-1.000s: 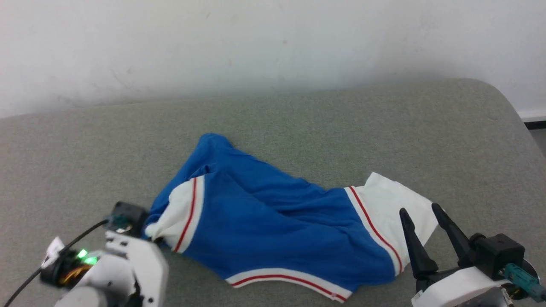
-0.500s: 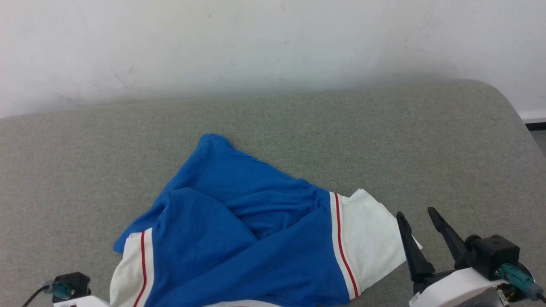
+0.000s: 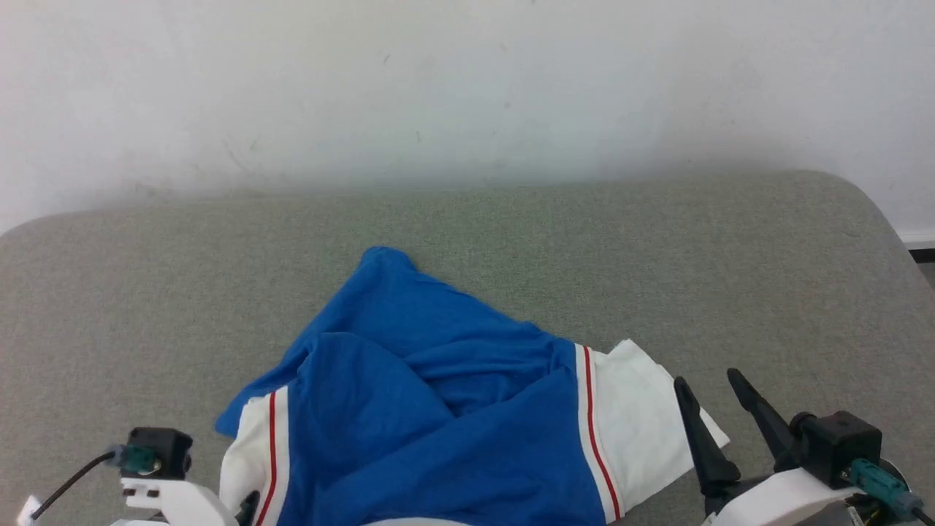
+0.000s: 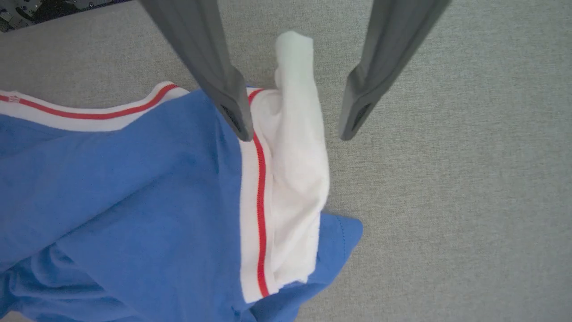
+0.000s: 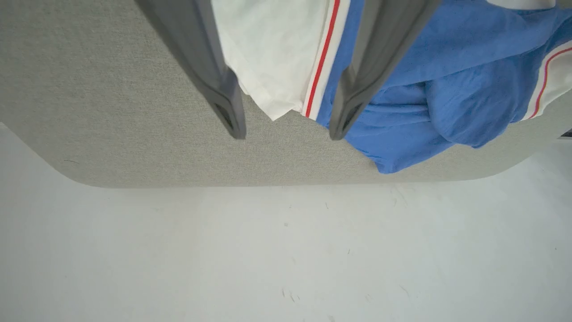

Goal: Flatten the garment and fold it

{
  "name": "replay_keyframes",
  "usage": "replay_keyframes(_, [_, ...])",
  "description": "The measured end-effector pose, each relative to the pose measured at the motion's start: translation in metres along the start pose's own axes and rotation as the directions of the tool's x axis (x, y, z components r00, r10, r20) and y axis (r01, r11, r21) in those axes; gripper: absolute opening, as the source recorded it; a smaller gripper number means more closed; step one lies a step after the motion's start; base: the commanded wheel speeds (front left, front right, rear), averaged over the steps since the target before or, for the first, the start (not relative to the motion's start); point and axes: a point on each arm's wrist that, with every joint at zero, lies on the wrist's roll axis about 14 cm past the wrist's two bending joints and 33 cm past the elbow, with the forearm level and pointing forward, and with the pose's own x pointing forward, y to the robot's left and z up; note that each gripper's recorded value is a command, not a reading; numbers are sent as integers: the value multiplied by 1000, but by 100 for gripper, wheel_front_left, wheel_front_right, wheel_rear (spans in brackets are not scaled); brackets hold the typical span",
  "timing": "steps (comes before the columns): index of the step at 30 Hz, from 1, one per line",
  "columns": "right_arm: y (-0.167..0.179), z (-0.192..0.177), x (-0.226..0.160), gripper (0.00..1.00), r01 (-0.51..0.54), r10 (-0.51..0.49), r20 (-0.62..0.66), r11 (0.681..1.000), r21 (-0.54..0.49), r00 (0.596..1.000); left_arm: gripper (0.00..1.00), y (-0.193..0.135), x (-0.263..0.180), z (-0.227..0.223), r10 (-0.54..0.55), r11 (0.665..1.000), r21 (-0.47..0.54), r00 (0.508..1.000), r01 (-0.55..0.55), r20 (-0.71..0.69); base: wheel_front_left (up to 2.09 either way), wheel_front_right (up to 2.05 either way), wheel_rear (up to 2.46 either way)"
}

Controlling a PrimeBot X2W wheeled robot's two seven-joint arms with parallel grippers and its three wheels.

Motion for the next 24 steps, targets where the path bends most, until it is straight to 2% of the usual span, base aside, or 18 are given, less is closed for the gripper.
replay_keyframes(5, [-1,-3,-3,100,4,-4,-9,1000,3,1000,100,-25,0,-7,-98,989,99,991,107,-90,0,0,0])
replay_keyframes(9, [-4,-6,-5,100,16,-16,-21,1000,7,1000,100,-41,3,-26,-153,974,138,969,181,-193,0,0,0])
replay_keyframes(15, [-5,-14,-3,100,22,-22,-46,1000,15,999,100,-29,22,-52,-116,968,175,938,181,-326,0,0,0])
replay_keyframes(21, [-12,-19,1,100,45,-44,-63,999,16,997,100,-26,37,-65,-107,940,250,896,232,-431,0,0,0])
replay_keyframes(22, [-14,-20,0,100,50,-49,-66,999,17,997,74,-27,38,-66,-110,936,255,887,245,-449,0,0,0])
replay_keyframes(24, [-17,-21,0,100,61,-60,-72,998,16,996,0,-30,41,-68,-119,932,251,874,262,-471,0,0,0])
